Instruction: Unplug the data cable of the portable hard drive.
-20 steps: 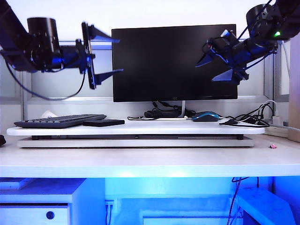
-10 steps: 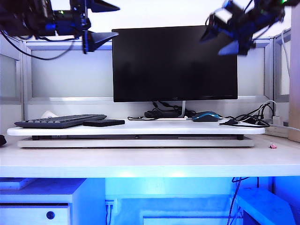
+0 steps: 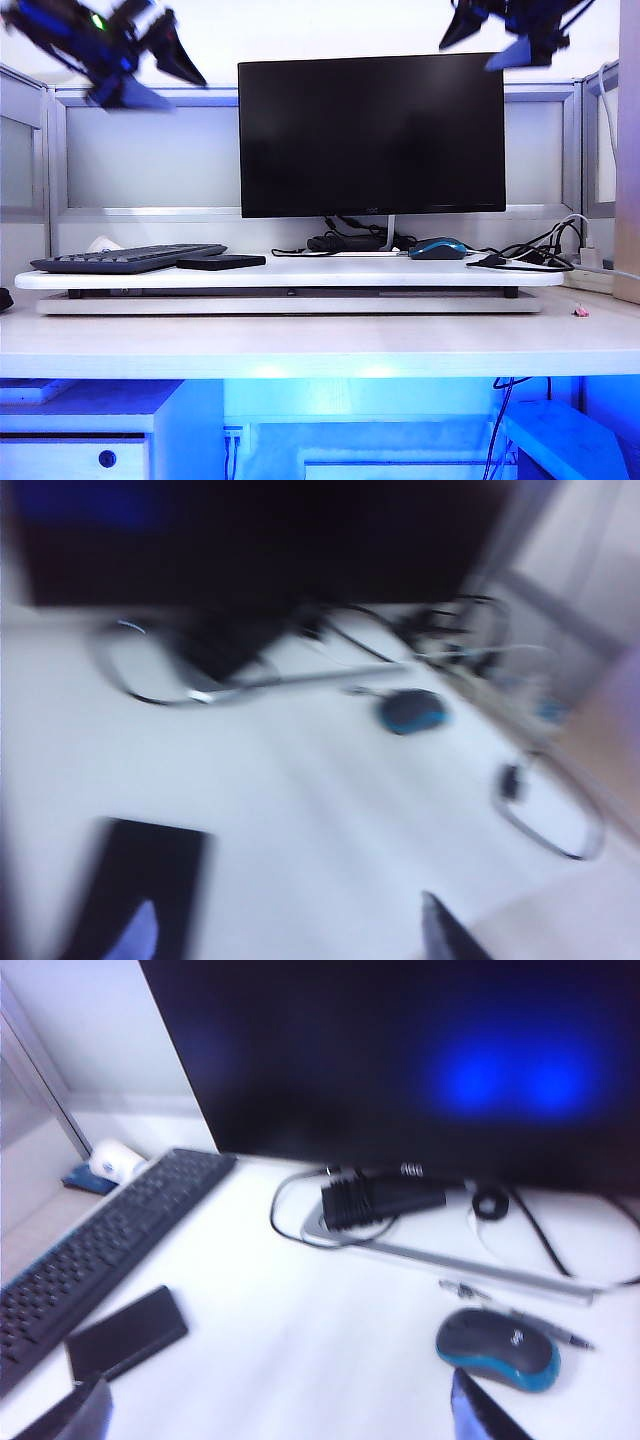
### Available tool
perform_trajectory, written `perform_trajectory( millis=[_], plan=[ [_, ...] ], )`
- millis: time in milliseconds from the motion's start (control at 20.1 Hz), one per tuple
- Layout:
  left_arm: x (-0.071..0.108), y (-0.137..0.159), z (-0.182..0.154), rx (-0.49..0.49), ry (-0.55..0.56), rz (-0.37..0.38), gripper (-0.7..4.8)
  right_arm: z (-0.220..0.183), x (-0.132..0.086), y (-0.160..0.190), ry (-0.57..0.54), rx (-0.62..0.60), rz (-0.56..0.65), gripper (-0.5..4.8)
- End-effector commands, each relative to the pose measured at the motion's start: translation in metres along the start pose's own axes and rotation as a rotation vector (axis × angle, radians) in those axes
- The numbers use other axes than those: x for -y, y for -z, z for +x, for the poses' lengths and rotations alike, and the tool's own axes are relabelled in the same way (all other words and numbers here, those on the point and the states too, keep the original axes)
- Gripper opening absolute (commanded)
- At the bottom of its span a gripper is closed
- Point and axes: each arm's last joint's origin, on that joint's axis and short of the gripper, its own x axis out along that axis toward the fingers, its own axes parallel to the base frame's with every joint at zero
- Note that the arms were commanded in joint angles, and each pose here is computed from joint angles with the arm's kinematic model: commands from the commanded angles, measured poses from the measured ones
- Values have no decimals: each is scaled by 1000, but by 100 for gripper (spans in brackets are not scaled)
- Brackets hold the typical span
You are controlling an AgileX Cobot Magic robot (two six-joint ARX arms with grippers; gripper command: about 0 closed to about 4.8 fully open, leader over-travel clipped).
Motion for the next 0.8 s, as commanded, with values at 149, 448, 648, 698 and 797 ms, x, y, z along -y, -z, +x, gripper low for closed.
perform_trajectory(
  millis=[149, 448, 648, 698, 797],
  plan=[
    [9, -36, -53, 88, -98, 61, 330, -36, -23, -37, 0, 136, -66, 417],
    [22, -55, -92, 129, -108, 86, 330, -72, -43, -61, -10, 207, -95, 410],
    [49, -73, -124, 193, -104, 124, 303, -110, -63, -85, -10, 314, -140, 389],
    [56, -73, -133, 179, -106, 114, 304, -118, -68, -87, -10, 320, -141, 389],
    [66, -73, -146, 152, -109, 105, 304, -131, -74, -89, -10, 303, -134, 389]
  ],
)
